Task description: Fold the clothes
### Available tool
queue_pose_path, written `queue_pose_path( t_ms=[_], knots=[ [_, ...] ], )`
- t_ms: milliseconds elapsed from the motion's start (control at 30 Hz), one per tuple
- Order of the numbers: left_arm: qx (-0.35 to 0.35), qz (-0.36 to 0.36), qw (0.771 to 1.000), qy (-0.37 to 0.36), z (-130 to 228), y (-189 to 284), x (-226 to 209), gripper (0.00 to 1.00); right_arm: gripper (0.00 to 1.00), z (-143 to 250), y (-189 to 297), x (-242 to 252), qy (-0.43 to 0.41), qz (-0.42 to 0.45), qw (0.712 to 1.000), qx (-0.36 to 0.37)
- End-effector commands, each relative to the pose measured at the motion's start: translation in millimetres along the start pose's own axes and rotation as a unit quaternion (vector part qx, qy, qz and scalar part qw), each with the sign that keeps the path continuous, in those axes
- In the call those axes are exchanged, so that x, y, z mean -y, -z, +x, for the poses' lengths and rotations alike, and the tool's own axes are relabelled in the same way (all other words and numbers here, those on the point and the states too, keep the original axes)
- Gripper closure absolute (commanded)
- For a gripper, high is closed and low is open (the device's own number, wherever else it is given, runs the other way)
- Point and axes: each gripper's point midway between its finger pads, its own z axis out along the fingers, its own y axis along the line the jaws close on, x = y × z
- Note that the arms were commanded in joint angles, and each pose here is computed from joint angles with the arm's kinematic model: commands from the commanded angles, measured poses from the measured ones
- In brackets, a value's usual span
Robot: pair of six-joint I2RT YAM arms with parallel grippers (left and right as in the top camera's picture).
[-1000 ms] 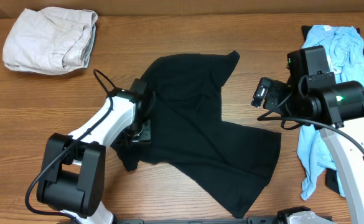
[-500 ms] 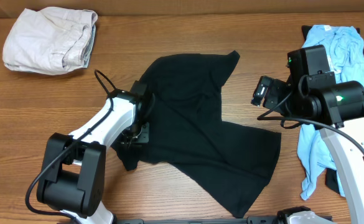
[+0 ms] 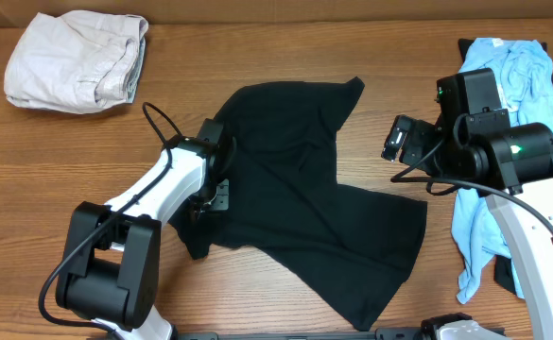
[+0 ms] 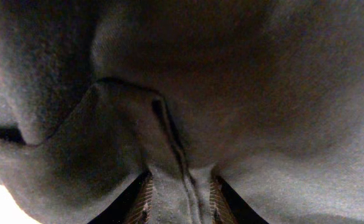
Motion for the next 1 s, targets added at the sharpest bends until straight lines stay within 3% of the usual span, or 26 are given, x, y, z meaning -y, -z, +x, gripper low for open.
queue_pose_path(
  t_ms=[0, 467, 633, 967],
  knots=[
    [-0.004, 0.005, 1.000, -0.008, 5, -3, 3, 0.67, 0.00, -2, -1, 2, 0.000, 0.004, 1.000, 0.005],
    [-0.024, -0.008, 0.999, -0.024, 11, -17, 0, 0.77, 0.00, -3, -1, 2, 0.000, 0.004, 1.000, 0.005],
    [-0.022, -0.023, 0.999, -0.024, 11, -17, -5, 0.95, 0.00, -2, -1, 2, 0.000, 0.004, 1.000, 0.005],
    [-0.031, -0.033, 0.999, -0.024, 8, -3, -10, 0.96, 0.00, -4, -1, 2, 0.000, 0.002, 1.000, 0.008]
  ],
)
